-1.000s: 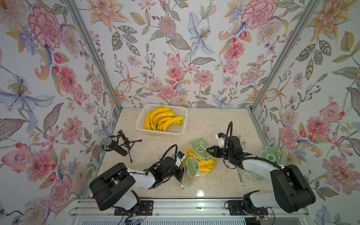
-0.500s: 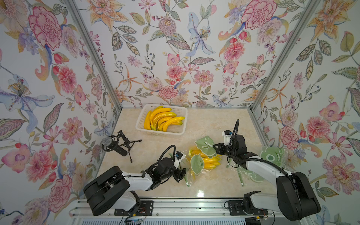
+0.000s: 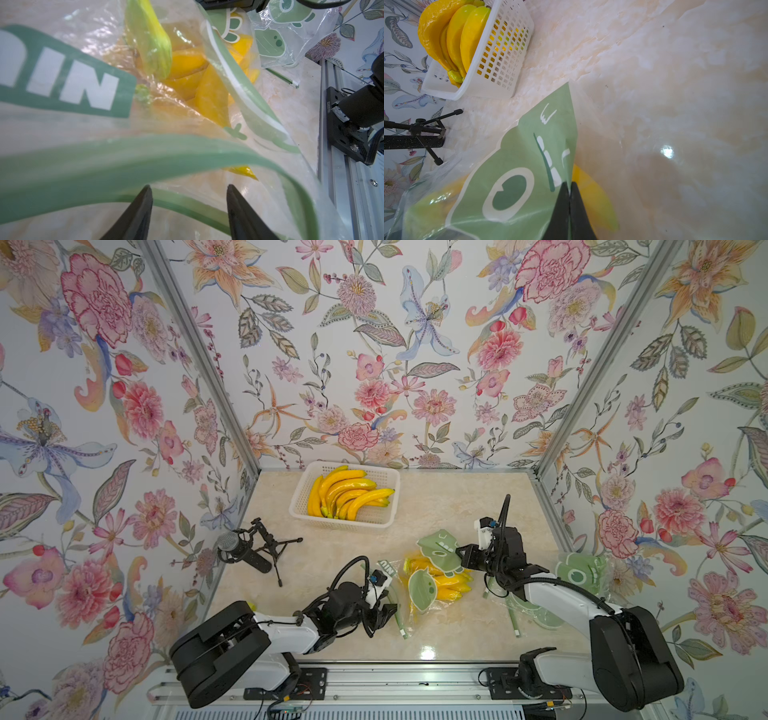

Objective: Open the zip-top bag and take out the banana
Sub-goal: Pick up the banana from the zipper food storage bag, then place the banana in the basket, then pick up the banana from the zipper food storage bag.

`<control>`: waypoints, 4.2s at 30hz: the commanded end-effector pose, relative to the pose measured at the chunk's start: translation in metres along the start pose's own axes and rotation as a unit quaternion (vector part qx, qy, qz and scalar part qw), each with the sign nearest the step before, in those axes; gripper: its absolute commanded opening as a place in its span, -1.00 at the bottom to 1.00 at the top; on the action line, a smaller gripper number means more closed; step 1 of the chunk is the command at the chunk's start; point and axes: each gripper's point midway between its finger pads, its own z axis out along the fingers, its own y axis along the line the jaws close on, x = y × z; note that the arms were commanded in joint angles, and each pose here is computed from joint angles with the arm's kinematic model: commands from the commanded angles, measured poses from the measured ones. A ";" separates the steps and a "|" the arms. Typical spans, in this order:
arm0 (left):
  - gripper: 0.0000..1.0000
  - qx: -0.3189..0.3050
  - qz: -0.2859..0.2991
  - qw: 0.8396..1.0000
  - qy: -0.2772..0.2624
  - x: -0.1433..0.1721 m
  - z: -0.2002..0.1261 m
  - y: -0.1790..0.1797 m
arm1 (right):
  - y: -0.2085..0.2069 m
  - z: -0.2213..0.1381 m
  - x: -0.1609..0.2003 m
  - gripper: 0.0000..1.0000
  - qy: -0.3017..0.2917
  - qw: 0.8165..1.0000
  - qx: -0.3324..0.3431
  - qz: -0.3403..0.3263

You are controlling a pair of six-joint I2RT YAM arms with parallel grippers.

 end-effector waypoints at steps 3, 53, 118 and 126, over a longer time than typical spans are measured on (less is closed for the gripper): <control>0.21 0.027 0.009 0.999 -0.019 -0.017 0.005 -0.013 | 0.012 0.000 -0.004 -1.00 -0.017 1.000 -0.003 -0.002; -0.69 -0.253 -0.048 0.965 0.055 0.002 -0.038 0.074 | -0.066 -0.062 -0.040 -1.00 -0.135 0.980 0.141 0.032; 0.04 -0.232 -0.005 0.972 -0.036 -0.136 -0.037 0.133 | -0.071 -0.055 -0.024 -1.00 -0.100 0.988 0.110 0.037; -0.02 -0.123 0.024 0.992 -0.024 -0.106 0.013 0.081 | -0.067 -0.051 -0.028 -1.00 -0.092 0.990 0.100 0.033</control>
